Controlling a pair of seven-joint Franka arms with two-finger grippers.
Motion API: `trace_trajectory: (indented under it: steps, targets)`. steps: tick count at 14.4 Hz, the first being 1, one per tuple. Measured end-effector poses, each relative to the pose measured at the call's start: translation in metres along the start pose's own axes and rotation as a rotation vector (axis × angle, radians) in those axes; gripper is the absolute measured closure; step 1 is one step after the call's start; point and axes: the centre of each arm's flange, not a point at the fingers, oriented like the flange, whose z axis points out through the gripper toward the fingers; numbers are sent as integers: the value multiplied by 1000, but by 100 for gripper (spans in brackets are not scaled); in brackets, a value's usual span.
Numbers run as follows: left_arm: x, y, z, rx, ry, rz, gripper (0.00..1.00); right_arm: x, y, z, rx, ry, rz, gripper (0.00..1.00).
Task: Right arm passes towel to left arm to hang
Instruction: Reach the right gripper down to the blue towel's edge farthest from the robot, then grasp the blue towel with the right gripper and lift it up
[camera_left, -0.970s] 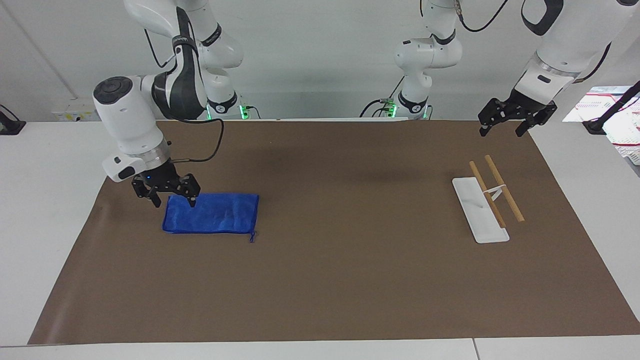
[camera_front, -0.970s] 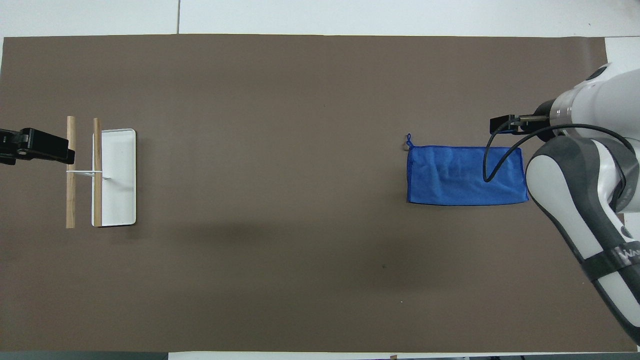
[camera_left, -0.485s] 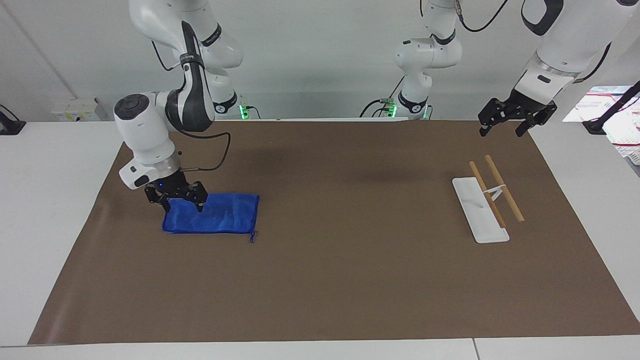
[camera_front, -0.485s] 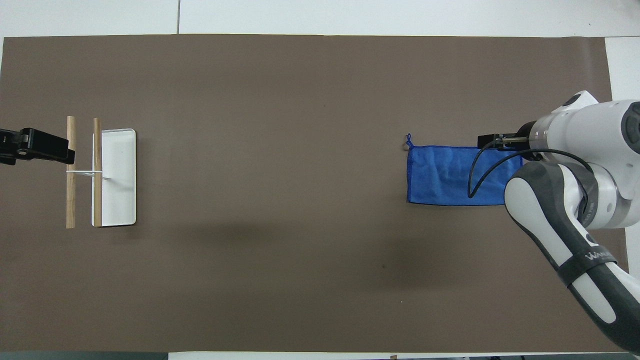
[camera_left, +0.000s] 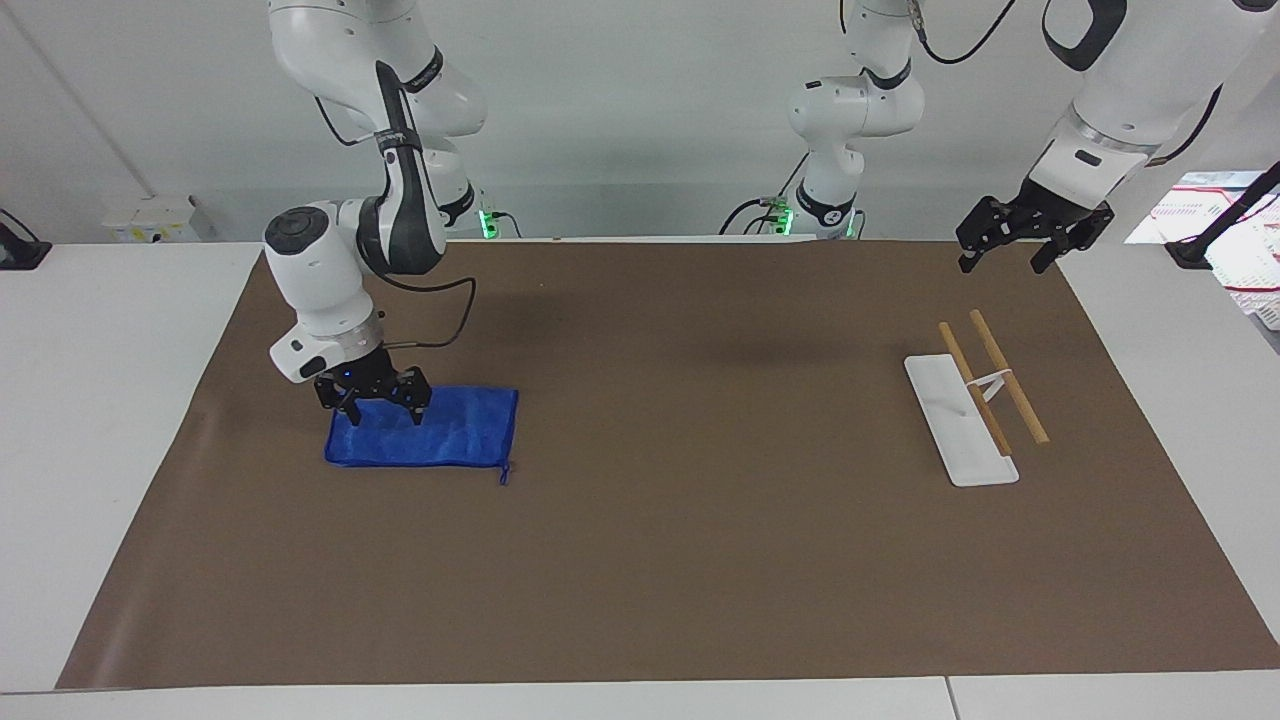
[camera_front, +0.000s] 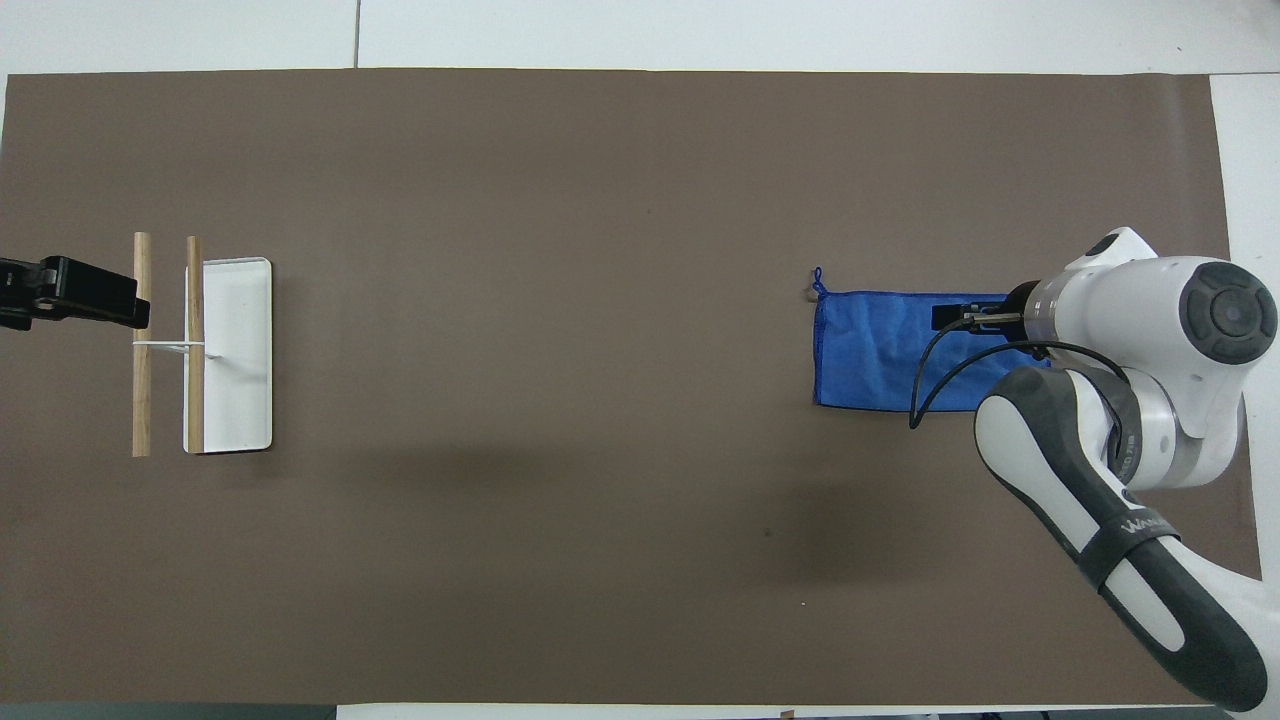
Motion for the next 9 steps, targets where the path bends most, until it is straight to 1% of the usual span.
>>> trace_trajectory:
  steps: [2, 6, 9]
  targets:
    - [0, 0, 0, 0, 0, 0, 0, -1, 0, 10, 2, 14, -7, 0]
    - [0, 0, 0, 0, 0, 0, 0, -5, 3, 41, 6, -13, -43, 0]
    - [0, 0, 0, 0, 0, 0, 0, -6, 4, 49, 7, -17, -65, 0]
